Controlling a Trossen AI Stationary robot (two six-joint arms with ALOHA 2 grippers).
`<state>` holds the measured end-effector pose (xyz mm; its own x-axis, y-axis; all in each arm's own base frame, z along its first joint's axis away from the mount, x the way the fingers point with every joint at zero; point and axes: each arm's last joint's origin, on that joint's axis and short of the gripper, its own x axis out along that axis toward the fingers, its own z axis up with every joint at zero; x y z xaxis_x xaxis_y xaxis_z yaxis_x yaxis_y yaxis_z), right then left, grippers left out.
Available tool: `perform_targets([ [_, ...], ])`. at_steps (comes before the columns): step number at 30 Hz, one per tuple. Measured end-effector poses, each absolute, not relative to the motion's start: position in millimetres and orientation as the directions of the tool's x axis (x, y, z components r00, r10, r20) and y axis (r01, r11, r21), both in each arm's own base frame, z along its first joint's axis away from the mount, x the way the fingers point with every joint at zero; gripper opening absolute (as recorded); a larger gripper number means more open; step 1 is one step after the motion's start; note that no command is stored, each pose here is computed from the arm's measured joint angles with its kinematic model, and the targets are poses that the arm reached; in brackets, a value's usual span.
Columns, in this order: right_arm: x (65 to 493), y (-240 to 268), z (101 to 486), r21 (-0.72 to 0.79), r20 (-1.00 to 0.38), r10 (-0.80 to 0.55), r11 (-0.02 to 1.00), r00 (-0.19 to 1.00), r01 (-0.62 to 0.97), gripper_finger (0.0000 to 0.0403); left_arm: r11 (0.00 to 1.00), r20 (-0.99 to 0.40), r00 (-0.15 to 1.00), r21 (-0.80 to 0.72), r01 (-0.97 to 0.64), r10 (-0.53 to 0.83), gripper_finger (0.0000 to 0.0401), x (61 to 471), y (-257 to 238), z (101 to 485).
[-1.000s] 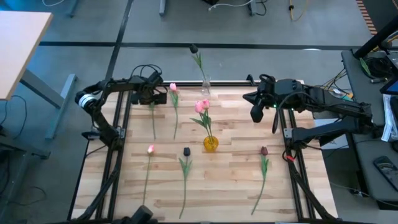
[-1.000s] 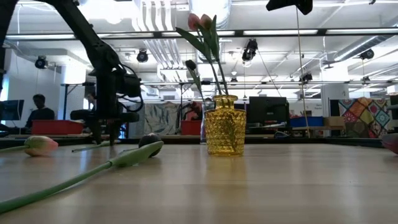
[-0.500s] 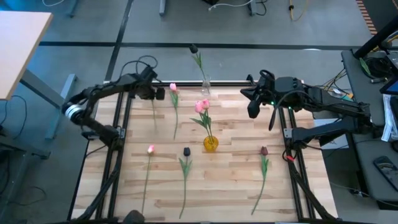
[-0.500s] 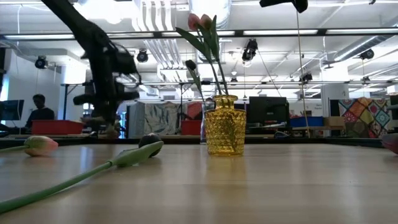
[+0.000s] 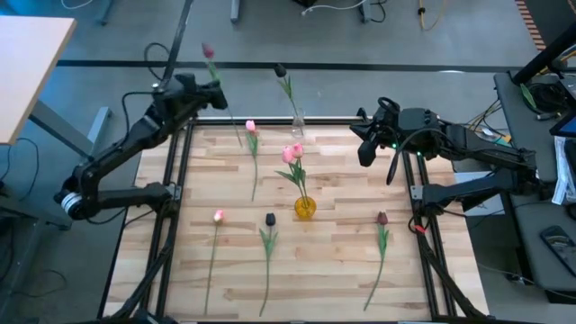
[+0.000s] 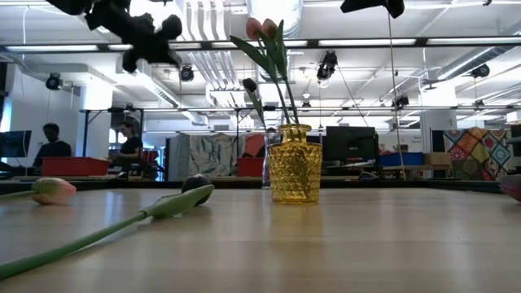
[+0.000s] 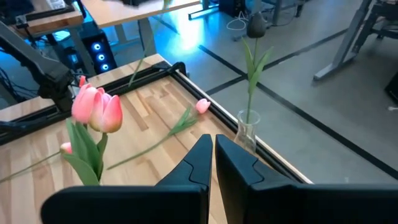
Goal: Sort flowers into vase by color
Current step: Put the red tulip into the transparent vase
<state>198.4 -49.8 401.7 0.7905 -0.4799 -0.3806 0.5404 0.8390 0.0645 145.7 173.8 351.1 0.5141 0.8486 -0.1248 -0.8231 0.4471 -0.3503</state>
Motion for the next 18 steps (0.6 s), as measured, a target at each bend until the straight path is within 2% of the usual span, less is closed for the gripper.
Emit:
perform_targets([
  [8, 199, -51, 403, 0.064, -0.364, -0.485, 0.839, 0.795, 0.541, 0.0013, 0.584, 0.176, 0.558, -0.186, -0.79, 0.811, 0.0, 163, 174, 375],
  [15, 199, -51, 404, 0.05, -0.355, -0.504, 0.831, 0.787, 0.554, 0.0013, 0.707, 0.397, 0.636, -0.048, -0.706, 0.662, 0.0, 194, 184, 376],
  [18, 198, -52, 405, 0.048, -0.352, -0.509, 0.829, 0.786, 0.558, 0.0013, 0.766, 0.419, 0.688, -0.027, -0.643, 0.593, 0.0, 209, 190, 374],
])
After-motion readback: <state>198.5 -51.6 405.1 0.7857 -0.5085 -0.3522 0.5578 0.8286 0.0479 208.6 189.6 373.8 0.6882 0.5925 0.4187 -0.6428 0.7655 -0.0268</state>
